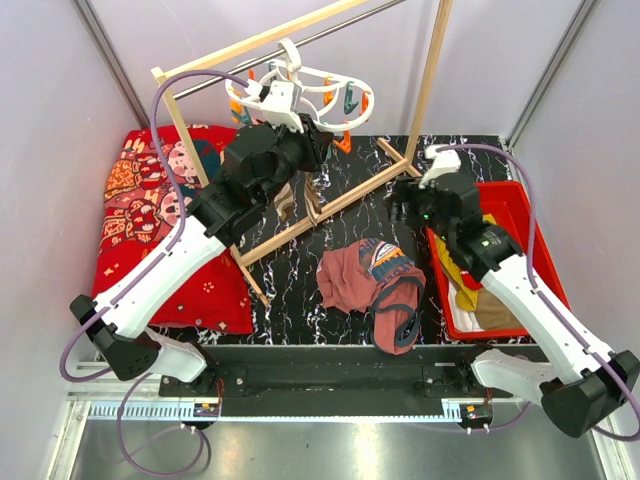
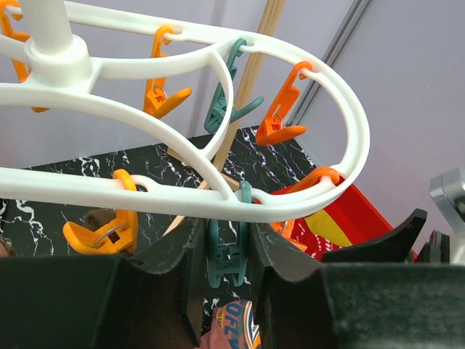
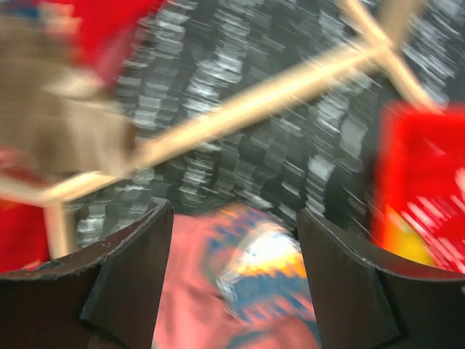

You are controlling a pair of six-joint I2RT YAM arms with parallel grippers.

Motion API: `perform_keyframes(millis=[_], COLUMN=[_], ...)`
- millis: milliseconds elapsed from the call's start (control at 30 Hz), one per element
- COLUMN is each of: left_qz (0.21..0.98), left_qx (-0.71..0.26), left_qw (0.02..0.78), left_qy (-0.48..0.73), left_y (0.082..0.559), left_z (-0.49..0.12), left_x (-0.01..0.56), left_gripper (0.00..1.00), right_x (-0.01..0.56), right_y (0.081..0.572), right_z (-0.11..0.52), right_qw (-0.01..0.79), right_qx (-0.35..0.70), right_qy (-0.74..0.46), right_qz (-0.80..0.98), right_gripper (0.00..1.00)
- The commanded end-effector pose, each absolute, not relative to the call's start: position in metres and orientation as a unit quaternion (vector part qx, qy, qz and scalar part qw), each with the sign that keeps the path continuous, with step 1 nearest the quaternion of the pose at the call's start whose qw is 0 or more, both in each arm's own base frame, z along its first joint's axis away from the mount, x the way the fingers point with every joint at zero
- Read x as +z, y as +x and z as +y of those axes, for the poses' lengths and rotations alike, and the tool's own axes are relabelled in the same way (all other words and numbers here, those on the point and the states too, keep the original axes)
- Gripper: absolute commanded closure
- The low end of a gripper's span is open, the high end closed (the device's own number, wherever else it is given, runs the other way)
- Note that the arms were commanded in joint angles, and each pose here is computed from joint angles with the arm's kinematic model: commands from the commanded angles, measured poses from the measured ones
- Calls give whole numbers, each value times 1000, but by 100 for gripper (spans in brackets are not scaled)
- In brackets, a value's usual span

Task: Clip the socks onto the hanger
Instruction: Pick up the sock from the bin.

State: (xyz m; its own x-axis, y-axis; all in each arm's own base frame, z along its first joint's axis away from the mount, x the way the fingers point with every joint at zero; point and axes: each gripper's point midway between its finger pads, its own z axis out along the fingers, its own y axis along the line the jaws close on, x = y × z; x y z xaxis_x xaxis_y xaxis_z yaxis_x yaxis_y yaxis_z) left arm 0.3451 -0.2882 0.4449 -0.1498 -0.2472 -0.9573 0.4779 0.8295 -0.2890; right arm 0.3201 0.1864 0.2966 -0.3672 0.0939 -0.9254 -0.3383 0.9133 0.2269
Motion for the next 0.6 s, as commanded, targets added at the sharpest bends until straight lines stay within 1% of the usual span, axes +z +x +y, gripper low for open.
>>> perform_keyframes(millis=[0,133,200,233,400,433,500,533,567], left_qz=[683,683,684,683,683,682,680,680,681], left_qx=[-282,-292,-293,-293,-292,-292,-295,-296,-296], left_qw=[670,665,663,664,665,665,666,666,664], left_qy=[73,78,81,82,85,85,85,85,85], left_y=[349,347,346,345,343,342,341,340,340], left_z=[-287,-290,-291,-291,-289,-288,-288,-287,-288], left_x=[458,458,457,457,459,460,462,463,461], left_gripper=[100,100,100,100,100,100,100,100,100], right_x=[257,246,239,233,216,199,191,172,167], right_y=[309,321,326,334,368,377,391,398,405], right_z=[112,49,33,16,-4,-6,-16,-18,-18], right_qw=[491,462,446,436,400,377,368,343,339], right_qx=[95,32,23,12,18,19,30,30,39], right_qy=[19,99,120,146,176,177,186,185,180], right_qz=[866,881,887,888,899,909,911,921,923], right_gripper=[22,24,26,26,30,31,33,34,35])
